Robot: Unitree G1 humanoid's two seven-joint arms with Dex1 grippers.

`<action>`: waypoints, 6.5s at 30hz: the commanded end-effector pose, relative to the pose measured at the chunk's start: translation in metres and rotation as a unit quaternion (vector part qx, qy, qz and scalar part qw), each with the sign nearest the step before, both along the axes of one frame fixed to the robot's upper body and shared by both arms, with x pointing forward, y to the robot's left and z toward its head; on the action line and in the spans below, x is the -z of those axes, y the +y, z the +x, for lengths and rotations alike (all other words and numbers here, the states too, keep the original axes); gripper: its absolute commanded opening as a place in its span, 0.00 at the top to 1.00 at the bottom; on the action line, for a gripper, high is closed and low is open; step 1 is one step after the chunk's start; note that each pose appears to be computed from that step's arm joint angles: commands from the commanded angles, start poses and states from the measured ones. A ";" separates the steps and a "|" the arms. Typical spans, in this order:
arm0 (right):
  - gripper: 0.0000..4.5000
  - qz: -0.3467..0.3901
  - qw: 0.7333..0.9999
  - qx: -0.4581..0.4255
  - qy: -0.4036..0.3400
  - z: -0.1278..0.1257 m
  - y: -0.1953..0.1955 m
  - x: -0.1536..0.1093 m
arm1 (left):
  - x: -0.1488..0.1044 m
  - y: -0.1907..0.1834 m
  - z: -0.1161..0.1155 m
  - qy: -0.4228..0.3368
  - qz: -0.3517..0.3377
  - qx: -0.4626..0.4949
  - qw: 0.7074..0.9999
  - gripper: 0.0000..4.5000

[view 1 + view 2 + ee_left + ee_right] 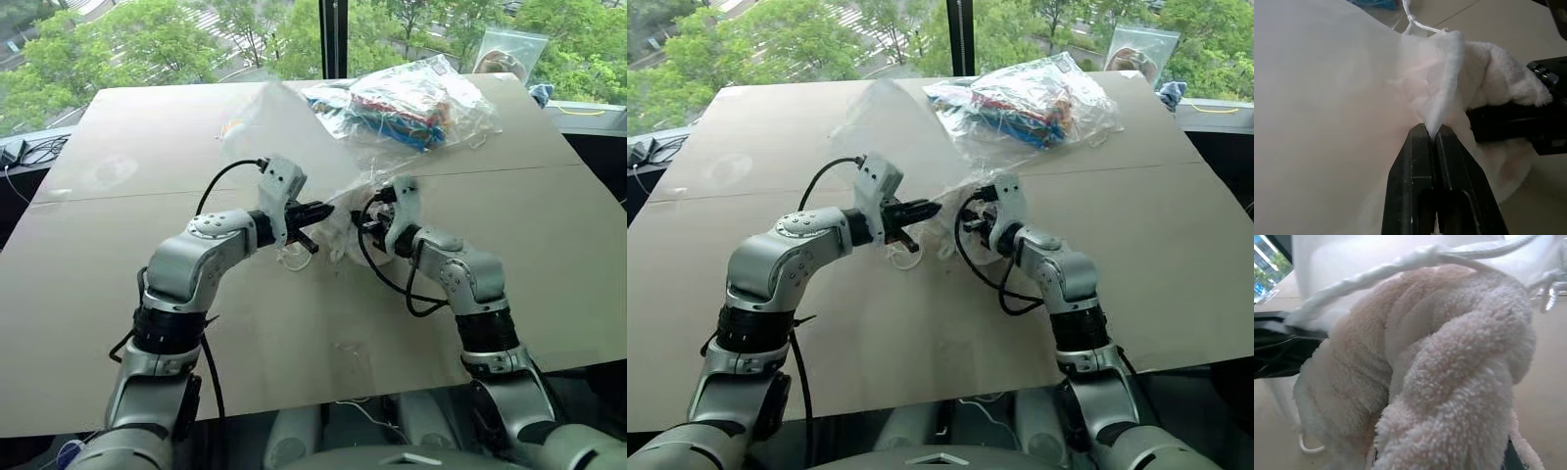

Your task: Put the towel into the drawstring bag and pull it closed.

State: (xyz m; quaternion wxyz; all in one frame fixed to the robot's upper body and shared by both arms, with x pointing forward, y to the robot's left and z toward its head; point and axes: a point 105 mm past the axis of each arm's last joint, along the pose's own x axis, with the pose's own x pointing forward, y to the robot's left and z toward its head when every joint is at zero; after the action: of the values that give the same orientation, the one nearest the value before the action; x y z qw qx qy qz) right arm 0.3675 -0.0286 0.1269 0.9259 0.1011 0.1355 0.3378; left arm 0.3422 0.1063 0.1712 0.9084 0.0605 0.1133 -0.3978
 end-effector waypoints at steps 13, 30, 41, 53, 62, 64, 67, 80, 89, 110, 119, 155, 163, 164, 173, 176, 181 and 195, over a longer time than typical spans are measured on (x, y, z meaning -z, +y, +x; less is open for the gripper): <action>0.99 0.286 0.958 -0.032 -0.005 0.005 0.026 -0.047 | -0.020 -0.035 -0.028 0.012 -0.034 0.085 0.996 1.00; 0.99 0.420 0.907 -0.028 0.001 -0.021 -0.040 -0.086 | -0.068 -0.050 -0.050 0.173 -0.233 0.178 0.940 1.00; 0.99 0.085 0.982 -0.078 -0.151 -0.024 0.037 -0.062 | -0.066 -0.068 -0.055 0.155 -0.200 0.205 0.946 1.00; 0.99 0.097 0.988 -0.052 -0.106 -0.016 0.011 -0.033 | -0.060 -0.044 -0.034 0.132 -0.215 0.137 0.958 1.00; 0.99 0.176 0.983 -0.015 -0.051 -0.008 0.000 -0.025 | -0.046 -0.027 -0.027 0.100 -0.192 0.120 0.969 1.00; 0.99 0.175 0.983 -0.014 -0.052 -0.008 -0.001 -0.025 | -0.051 -0.026 -0.022 0.093 -0.208 0.114 0.967 1.00; 0.99 0.146 0.987 -0.017 -0.066 -0.009 0.001 -0.023 | -0.058 -0.026 -0.014 0.093 -0.232 0.105 0.962 1.00; 0.99 0.145 0.987 0.043 -0.057 0.011 -0.009 -0.021 | -0.074 -0.023 -0.003 0.060 -0.243 0.097 0.963 1.00; 0.99 0.163 0.981 0.097 0.034 0.023 -0.031 -0.002 | -0.077 -0.013 -0.001 0.071 -0.293 0.088 0.949 1.00; 0.99 0.121 0.989 0.072 0.051 0.016 -0.025 0.003 | -0.095 -0.024 -0.006 0.102 -0.347 0.103 0.927 1.00; 0.99 0.132 0.988 0.062 0.048 0.013 -0.021 -0.001 | -0.111 -0.006 0.018 0.123 -0.431 0.054 0.892 1.00; 0.99 0.189 0.959 0.078 0.195 0.010 -0.014 0.002 | -0.108 -0.039 -0.037 0.127 -0.354 0.206 0.904 1.00; 0.99 -0.052 0.983 0.150 0.094 0.020 -0.044 0.026 | -0.108 -0.030 -0.028 0.112 -0.363 0.183 0.907 1.00; 0.99 -0.074 0.982 0.155 0.072 0.022 -0.045 0.022 | -0.102 -0.037 -0.037 0.105 -0.330 0.198 0.917 1.00; 0.99 -0.003 0.995 0.098 0.031 0.017 -0.016 -0.012 | -0.075 -0.058 -0.054 0.081 -0.262 0.234 0.933 1.00; 0.99 0.018 0.994 0.098 0.047 0.017 -0.018 -0.011 | -0.079 -0.052 -0.053 0.081 -0.277 0.234 0.929 1.00; 0.99 -0.002 0.989 0.127 0.069 0.020 -0.032 0.002 | -0.101 -0.024 -0.022 0.082 -0.375 0.160 0.909 1.00; 0.99 0.033 0.974 0.167 0.150 0.022 -0.041 0.019 | -0.106 -0.018 -0.023 0.111 -0.420 0.145 0.889 1.00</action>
State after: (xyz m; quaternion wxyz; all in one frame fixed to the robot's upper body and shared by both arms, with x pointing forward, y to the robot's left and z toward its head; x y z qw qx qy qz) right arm 0.3909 -0.0455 0.1439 0.9323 0.2183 0.1849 0.2215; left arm 0.3376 0.0707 0.2163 0.7737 -0.3719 0.1525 -0.4897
